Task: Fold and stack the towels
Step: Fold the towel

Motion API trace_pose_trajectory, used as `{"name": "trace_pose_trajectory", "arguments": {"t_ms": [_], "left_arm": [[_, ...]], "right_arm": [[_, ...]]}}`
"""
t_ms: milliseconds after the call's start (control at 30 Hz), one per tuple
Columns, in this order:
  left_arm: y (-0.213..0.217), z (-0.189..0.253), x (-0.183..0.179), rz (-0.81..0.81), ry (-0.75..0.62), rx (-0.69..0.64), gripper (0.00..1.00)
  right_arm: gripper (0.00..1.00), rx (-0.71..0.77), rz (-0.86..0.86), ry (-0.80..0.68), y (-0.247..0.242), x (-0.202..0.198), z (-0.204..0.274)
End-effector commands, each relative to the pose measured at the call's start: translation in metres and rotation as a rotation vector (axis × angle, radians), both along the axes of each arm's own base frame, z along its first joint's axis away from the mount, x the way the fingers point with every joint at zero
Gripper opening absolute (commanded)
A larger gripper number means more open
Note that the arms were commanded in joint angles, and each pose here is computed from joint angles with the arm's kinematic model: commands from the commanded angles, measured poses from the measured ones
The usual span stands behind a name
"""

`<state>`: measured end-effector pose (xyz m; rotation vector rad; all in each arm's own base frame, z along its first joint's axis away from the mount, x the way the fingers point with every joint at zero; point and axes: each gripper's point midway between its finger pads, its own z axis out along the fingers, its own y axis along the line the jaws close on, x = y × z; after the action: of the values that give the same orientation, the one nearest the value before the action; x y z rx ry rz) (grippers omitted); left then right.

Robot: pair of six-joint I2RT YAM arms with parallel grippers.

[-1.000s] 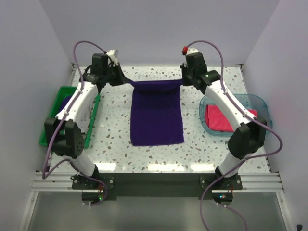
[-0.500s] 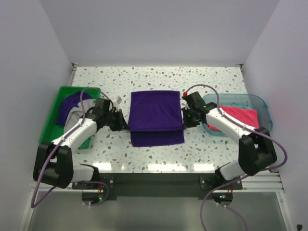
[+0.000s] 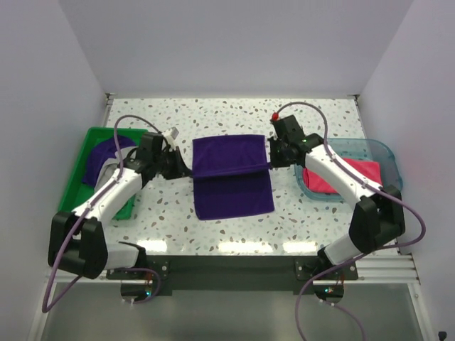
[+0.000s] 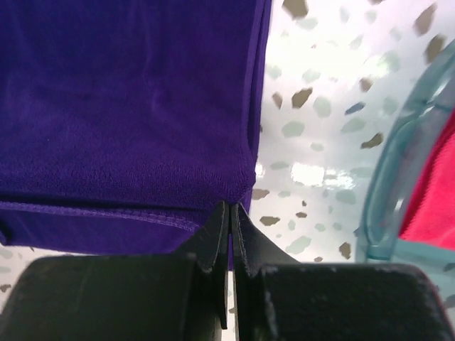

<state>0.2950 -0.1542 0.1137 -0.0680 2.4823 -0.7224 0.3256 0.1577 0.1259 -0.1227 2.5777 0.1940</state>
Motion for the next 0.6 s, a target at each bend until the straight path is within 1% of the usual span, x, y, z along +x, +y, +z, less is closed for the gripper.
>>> {"name": "trace_pose_trajectory", "arguments": {"t_ms": [0,100,167,200,267,300,367,400,433,500,567], "left_arm": [[0.012,0.034,0.009,0.034,-0.074,0.038,0.05],[0.006,0.042,-0.004,0.019,-0.081,-0.003,0.06],[0.003,0.037,-0.012,0.006,-0.066,-0.015,0.06],[-0.002,0.028,-0.024,-0.017,-0.038,-0.029,0.05],[-0.008,0.016,-0.032,-0.032,-0.022,-0.047,0.05],[-0.014,-0.001,-0.048,-0.051,0.029,-0.062,0.05],[-0.021,-0.014,-0.057,-0.072,0.051,-0.082,0.05],[-0.024,-0.033,-0.071,-0.083,0.101,-0.075,0.05],[-0.023,-0.041,-0.076,-0.082,0.120,-0.066,0.05],[-0.019,-0.063,-0.085,-0.067,0.164,-0.041,0.05],[-0.015,-0.072,-0.086,-0.058,0.174,-0.024,0.04]], "right_arm": [[0.00,-0.104,-0.042,-0.082,-0.032,0.003,0.043],[0.00,-0.103,-0.031,-0.073,-0.036,-0.009,0.044],[0.00,-0.091,-0.033,-0.057,-0.038,-0.020,0.041],[0.00,-0.089,-0.033,-0.028,-0.040,-0.030,0.030],[0.00,-0.065,-0.047,-0.022,-0.041,-0.040,0.024],[0.00,-0.078,-0.050,0.017,-0.045,-0.052,0.007],[0.00,-0.067,-0.062,0.015,-0.047,-0.058,-0.003],[0.00,-0.085,-0.068,0.053,-0.052,-0.068,-0.020],[0.00,-0.077,-0.078,0.059,-0.051,-0.069,-0.026],[0.00,-0.073,-0.076,0.117,-0.050,-0.081,-0.047],[0.00,-0.052,-0.073,0.147,-0.044,-0.083,-0.061]]}}
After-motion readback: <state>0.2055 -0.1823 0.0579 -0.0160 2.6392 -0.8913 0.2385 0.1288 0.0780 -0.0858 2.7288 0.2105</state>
